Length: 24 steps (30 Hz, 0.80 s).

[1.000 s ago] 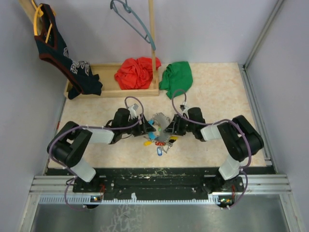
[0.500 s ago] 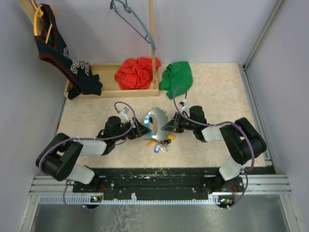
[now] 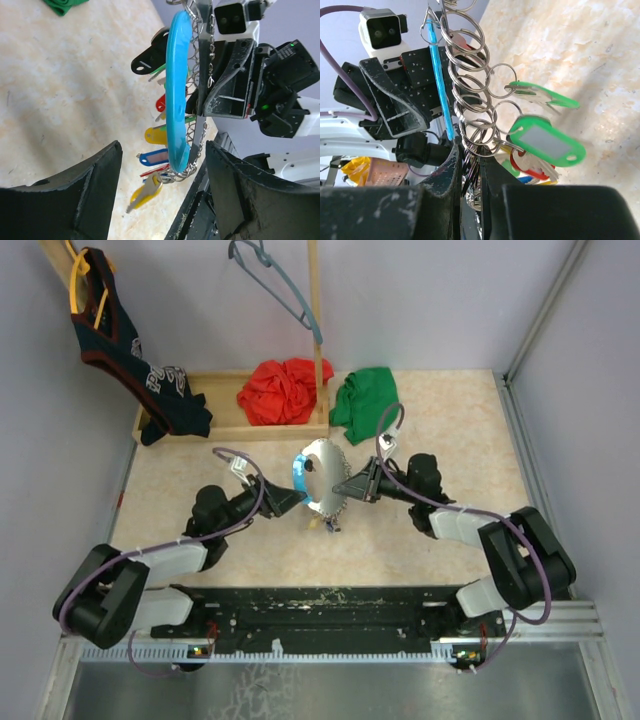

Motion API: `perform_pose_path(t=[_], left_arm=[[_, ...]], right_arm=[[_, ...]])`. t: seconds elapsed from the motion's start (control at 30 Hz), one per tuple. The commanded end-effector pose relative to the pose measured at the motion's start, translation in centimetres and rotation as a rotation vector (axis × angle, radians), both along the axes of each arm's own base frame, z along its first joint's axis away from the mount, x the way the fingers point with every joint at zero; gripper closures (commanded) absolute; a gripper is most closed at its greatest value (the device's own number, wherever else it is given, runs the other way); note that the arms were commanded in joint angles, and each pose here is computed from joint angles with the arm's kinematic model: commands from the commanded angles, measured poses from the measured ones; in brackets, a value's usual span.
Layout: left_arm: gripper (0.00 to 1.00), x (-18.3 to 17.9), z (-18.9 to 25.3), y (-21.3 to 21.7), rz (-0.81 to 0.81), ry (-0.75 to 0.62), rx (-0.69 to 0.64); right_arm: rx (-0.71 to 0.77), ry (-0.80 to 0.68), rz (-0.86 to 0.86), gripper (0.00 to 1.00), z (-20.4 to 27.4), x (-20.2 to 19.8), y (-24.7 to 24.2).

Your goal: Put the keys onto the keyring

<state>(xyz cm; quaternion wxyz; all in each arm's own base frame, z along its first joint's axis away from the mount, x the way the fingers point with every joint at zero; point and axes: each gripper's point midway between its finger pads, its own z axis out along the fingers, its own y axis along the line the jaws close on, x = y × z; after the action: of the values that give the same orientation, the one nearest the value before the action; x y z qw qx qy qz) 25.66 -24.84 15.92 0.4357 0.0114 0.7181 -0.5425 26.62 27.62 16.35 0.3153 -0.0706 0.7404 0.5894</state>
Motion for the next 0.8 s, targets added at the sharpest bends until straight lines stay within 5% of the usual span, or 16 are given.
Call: perform_pose_path(t=[0.0,0.4,0.67,0.77], left_arm=[[0.29,-0.4,3.2,-0.3,-0.040,-0.110,-0.072],[0.48,-0.7,4.9,-2.3,-0.173,-0.119,-0.167],[0.94,-0.2,5.4,-2.2,-0.157,-0.161,-0.095],[1.00,0.7,4.8,-1.7,-0.122,-0.191,0.049]], right_arm=[[0.113,-0.148,0.027,1.00,4.6,-0.6,0.0],[0.183,-0.169,0.063,1.00,5.2,-1.7,0.3],[0.168,-0.182,0.071,1.00,4.5,-1.8,0.4],[0.144,-0.211,0.074,0.84,4.4,-1.9,0.3]])
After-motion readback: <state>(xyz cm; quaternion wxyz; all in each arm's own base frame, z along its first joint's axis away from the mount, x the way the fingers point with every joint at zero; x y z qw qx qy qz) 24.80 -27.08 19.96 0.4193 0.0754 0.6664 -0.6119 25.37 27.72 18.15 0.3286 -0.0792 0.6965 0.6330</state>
